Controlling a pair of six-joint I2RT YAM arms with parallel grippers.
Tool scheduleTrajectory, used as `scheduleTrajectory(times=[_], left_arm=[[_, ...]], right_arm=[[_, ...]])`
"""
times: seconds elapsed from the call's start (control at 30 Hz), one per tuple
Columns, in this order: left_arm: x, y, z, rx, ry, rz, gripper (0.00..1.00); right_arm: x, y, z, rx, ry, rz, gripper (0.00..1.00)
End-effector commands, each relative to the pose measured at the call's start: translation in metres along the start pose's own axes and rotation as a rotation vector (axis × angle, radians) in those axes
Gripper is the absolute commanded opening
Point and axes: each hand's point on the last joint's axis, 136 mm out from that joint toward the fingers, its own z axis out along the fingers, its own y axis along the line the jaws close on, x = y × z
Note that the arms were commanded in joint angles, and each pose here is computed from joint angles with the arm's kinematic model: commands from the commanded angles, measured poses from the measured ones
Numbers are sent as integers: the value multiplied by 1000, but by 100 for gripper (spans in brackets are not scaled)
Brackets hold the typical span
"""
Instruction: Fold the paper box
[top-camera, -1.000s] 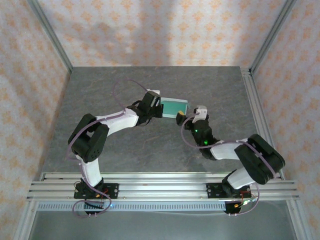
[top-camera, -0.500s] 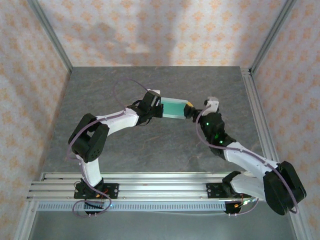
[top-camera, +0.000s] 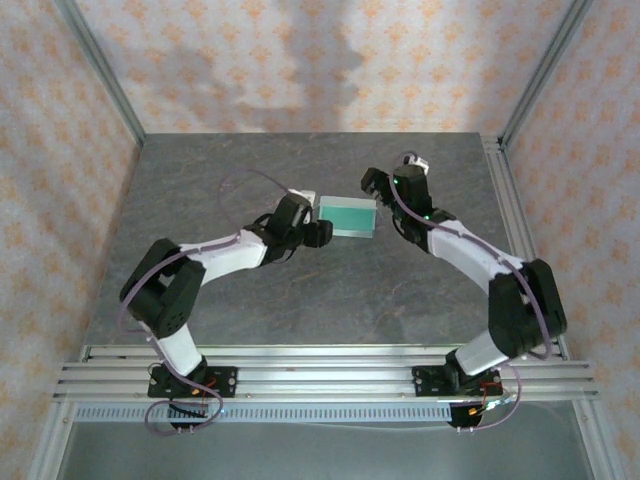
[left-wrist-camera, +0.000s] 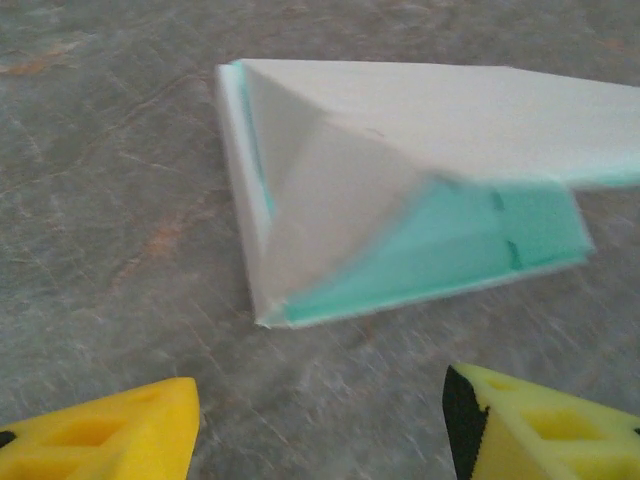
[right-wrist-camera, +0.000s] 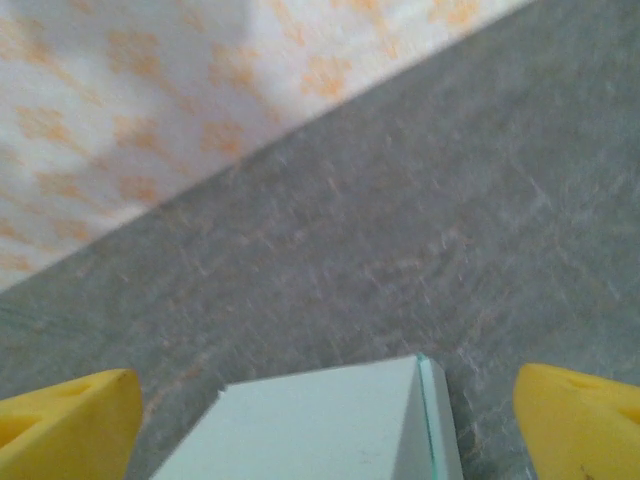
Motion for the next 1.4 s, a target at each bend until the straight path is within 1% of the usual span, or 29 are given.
scheduleTrajectory(times=[0.0,0.1,0.17,0.23,0.3,0.37,0.43,0.5,0.53,0.57,0.63,0.8,0.9,0.93,1.0,1.03,1.13,1.27,1.33,1.37], left_arm=[[-22,-39,-32,189,-133,92,74],[-28,-42,-52,213,-174,140,89],[-38,-42,-63,217,-197,129,100],[-53,-35,-71,201,-225,58,100],[-68,-25,-74,189,-246,-36,100],[-79,-14,-74,175,-250,-121,100],[-82,5,-67,112,-201,-199,100],[-74,20,-50,66,-79,-255,100],[-73,22,-43,72,-44,-271,100],[-70,22,-34,90,-8,-279,100],[-64,22,-20,104,49,-291,100],[-47,23,11,94,187,-268,99],[-43,22,23,104,229,-261,94],[-34,26,34,95,259,-265,90],[-30,30,41,75,279,-262,81],[-27,32,44,67,288,-263,75],[-20,34,52,64,314,-269,64],[-12,36,58,66,331,-277,58],[-10,36,61,67,335,-276,57],[-10,35,62,75,334,-277,54]], right_arm=[[22,-13,16,66,140,28,95],[35,-25,30,112,193,4,93],[43,-30,37,111,211,15,89],[52,-32,43,85,219,-8,87],[65,-34,47,62,244,-43,92],[74,-39,49,59,262,-68,91],[82,-43,50,54,279,-89,86],[88,-49,51,71,298,-105,76],[92,-51,52,80,309,-112,73],[96,-54,53,88,323,-117,69],[102,-59,54,101,346,-121,66],[107,-61,55,102,362,-130,56],[111,-64,58,110,381,-146,55],[114,-66,59,121,395,-149,55],[116,-68,59,134,408,-152,55],[116,-69,59,134,403,-151,55],[114,-67,59,123,389,-154,55],[109,-58,57,82,376,-146,56],[104,-52,55,55,360,-132,57],[102,-50,54,43,352,-126,58]])
